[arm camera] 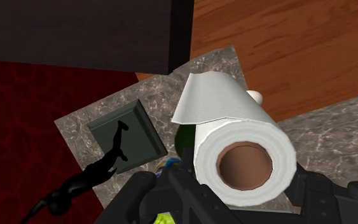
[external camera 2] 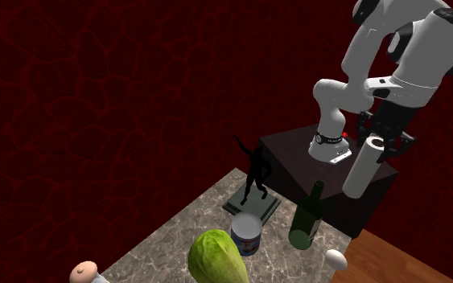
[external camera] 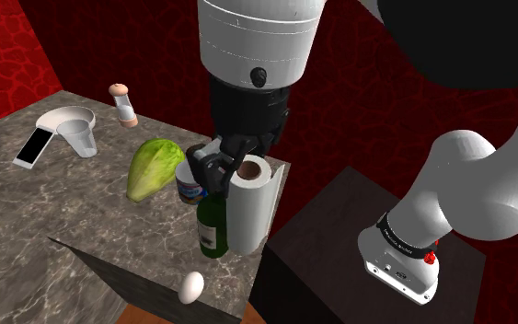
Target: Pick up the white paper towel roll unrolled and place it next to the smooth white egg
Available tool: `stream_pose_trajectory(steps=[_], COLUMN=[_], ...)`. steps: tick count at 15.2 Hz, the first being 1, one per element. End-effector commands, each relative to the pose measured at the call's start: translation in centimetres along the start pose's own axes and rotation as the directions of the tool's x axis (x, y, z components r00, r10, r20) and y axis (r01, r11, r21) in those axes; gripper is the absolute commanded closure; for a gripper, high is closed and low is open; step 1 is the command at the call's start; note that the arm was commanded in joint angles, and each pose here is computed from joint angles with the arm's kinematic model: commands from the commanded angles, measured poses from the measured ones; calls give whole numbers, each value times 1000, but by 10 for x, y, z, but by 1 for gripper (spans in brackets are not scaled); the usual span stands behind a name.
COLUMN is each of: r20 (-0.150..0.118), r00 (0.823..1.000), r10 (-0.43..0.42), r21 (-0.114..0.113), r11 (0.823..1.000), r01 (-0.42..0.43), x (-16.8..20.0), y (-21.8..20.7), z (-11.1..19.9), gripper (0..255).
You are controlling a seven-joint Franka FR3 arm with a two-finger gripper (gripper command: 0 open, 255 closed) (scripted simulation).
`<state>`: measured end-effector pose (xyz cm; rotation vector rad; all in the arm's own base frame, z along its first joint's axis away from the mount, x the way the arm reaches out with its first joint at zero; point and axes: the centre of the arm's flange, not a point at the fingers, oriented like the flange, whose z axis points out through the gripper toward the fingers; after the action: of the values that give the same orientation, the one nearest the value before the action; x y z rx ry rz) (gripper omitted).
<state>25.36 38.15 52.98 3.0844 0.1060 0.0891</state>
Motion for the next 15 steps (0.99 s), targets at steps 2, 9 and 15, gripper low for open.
stream_pose_trajectory(steps=[2, 9, 15], r20=[0, 0, 0], r00=[1000, 1000, 1000], r10=[0, 0, 0], r21=[0, 0, 0], r11=[1000, 1000, 1000], r01=[0, 0, 0], x=[-2, -4, -6], y=[-1, -3, -5], z=[15, 52, 84], gripper=[255, 255, 255])
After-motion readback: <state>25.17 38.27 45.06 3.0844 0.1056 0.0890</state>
